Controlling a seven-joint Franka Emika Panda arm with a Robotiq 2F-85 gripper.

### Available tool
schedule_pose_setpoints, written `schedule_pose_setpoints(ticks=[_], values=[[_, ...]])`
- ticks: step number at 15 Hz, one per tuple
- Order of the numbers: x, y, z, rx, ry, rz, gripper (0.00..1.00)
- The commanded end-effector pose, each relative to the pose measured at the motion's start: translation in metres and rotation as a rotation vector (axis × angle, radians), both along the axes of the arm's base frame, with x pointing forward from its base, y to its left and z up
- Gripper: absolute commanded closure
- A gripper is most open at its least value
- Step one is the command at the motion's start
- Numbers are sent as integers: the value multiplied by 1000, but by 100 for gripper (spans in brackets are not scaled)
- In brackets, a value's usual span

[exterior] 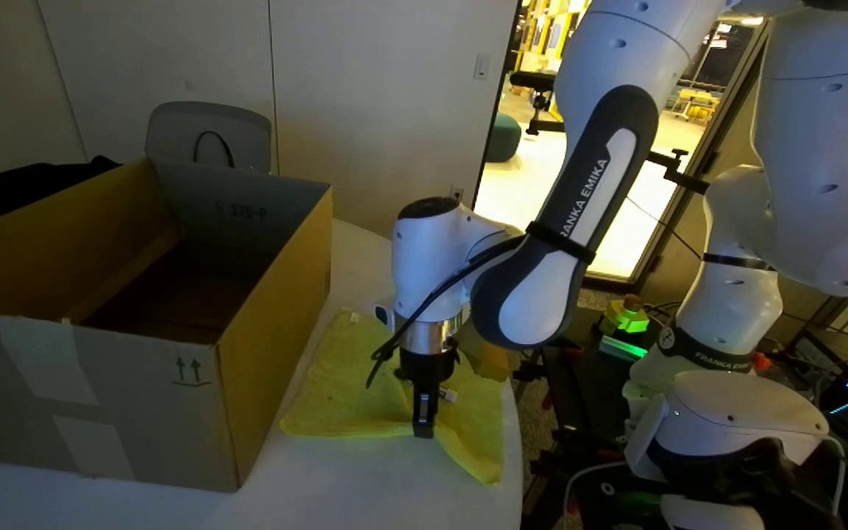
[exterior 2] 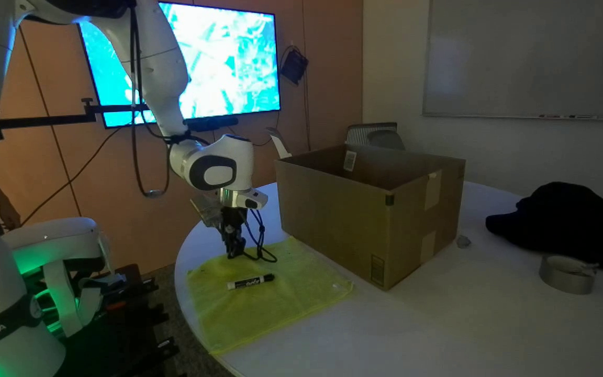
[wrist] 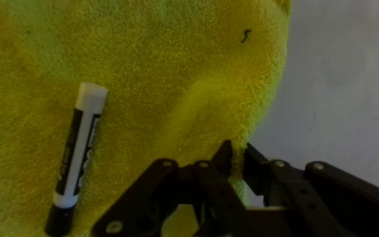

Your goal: Put the black marker on the yellow towel, fold the towel and place it inside the brown box

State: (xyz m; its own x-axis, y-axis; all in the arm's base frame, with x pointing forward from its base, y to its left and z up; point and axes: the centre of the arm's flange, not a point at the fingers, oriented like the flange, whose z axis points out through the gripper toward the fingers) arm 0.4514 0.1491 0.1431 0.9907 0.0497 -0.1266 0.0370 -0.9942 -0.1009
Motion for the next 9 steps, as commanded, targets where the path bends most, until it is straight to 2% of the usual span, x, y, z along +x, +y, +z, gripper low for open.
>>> schedule_pose_setpoints(ticks=[1, 5, 9], values=[[-24, -14, 53, -40, -43, -47, 95], [-36, -44, 65, -85, -30, -167, 95], [-47, -83, 52, -139, 42, -346, 95]])
